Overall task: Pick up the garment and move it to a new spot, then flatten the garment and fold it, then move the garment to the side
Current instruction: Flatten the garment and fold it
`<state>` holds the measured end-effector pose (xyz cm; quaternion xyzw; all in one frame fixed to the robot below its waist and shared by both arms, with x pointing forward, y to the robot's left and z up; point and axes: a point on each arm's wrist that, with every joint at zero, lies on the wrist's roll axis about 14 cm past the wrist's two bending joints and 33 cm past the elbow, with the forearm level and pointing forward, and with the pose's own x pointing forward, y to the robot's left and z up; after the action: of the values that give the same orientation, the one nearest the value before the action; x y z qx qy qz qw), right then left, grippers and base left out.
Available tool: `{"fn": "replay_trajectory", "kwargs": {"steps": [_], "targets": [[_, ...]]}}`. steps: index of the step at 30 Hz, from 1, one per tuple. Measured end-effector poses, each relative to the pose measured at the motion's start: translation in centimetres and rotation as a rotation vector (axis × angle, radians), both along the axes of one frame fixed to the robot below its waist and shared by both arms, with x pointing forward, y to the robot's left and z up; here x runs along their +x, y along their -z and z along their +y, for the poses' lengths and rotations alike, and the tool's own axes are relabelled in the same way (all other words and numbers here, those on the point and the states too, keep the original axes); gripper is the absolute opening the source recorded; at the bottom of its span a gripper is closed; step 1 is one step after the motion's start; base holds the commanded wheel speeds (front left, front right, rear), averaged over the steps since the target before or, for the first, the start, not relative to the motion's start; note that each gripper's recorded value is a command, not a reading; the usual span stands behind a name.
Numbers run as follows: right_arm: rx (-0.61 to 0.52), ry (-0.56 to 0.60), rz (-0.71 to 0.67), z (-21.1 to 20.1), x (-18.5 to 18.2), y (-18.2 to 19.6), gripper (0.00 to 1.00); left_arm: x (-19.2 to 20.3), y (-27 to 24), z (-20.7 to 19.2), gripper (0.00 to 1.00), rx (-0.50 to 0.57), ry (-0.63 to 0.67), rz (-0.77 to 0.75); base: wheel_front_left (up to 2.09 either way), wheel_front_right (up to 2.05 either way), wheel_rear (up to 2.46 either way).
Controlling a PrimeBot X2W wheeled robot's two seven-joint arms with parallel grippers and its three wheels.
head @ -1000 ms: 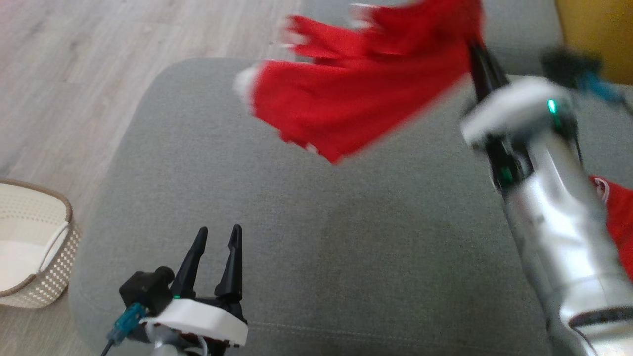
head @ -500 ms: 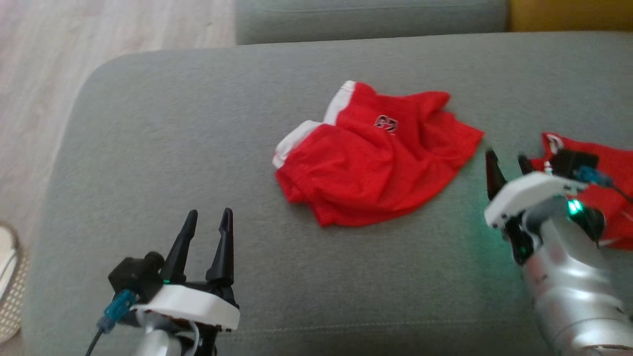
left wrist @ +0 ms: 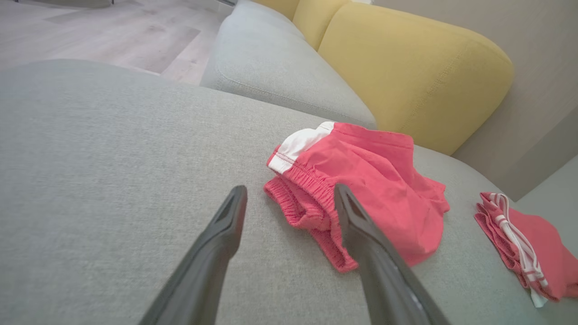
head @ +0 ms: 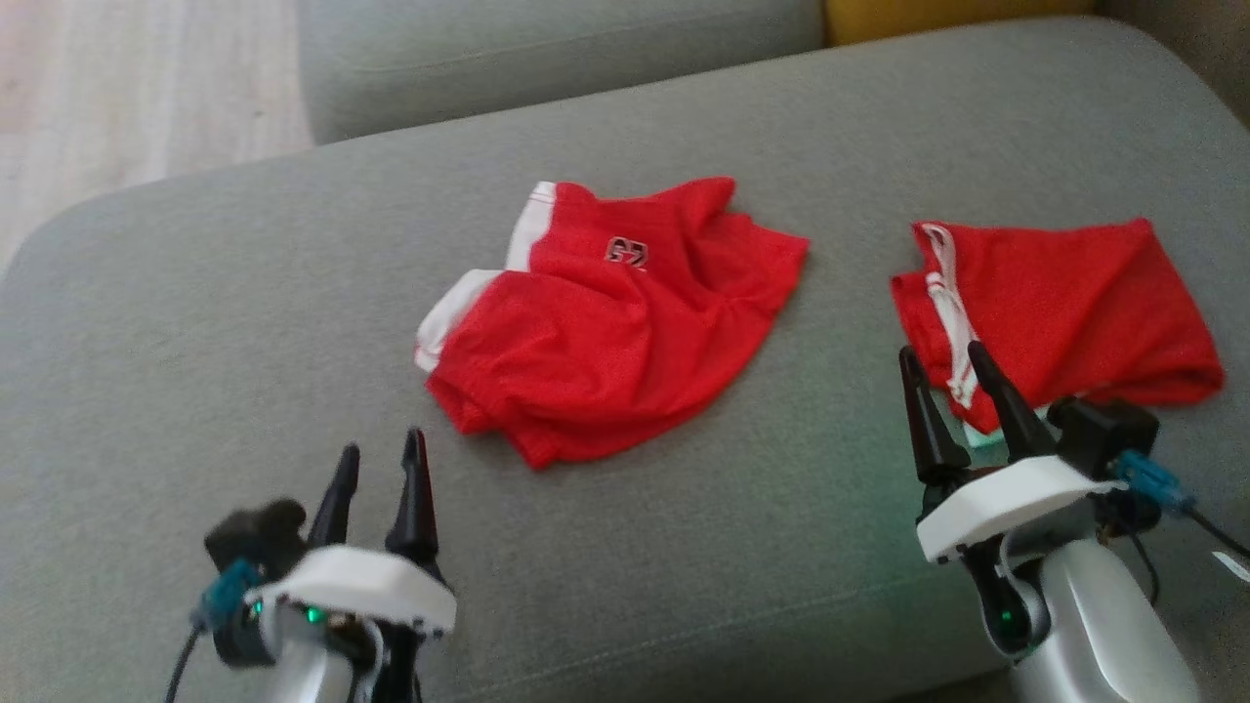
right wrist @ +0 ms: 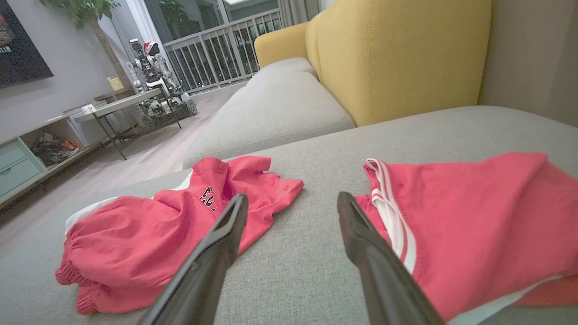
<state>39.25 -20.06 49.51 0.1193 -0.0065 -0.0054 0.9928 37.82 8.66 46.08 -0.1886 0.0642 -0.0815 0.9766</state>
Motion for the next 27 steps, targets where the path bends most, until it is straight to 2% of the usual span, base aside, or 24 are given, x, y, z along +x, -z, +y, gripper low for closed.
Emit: {"fn": "replay_trajectory", "kwargs": {"steps": [5,9,17,27], "targets": [[-0.012,0.021,-0.064,-1.0,-0.6,-2.8,1.00,3.1,0.2,-1.5,1.00,-0.007,0.028,0.015,0.00,0.00,0.00],[-0.024,0.031,-0.085,-1.6,-0.8,-4.1,1.00,4.8,2.9,-1.9,1.00,0.037,0.026,0.103,0.00,0.00,0.00],[-0.025,0.060,-0.012,-2.4,-2.0,-2.2,1.00,8.8,3.9,-3.0,1.00,0.049,0.046,0.144,0.00,0.00,0.00],[-0.011,0.078,0.006,-3.0,-2.1,-1.5,1.00,9.5,6.1,-2.4,1.00,0.050,0.033,0.214,0.00,0.00,0.00]]}}
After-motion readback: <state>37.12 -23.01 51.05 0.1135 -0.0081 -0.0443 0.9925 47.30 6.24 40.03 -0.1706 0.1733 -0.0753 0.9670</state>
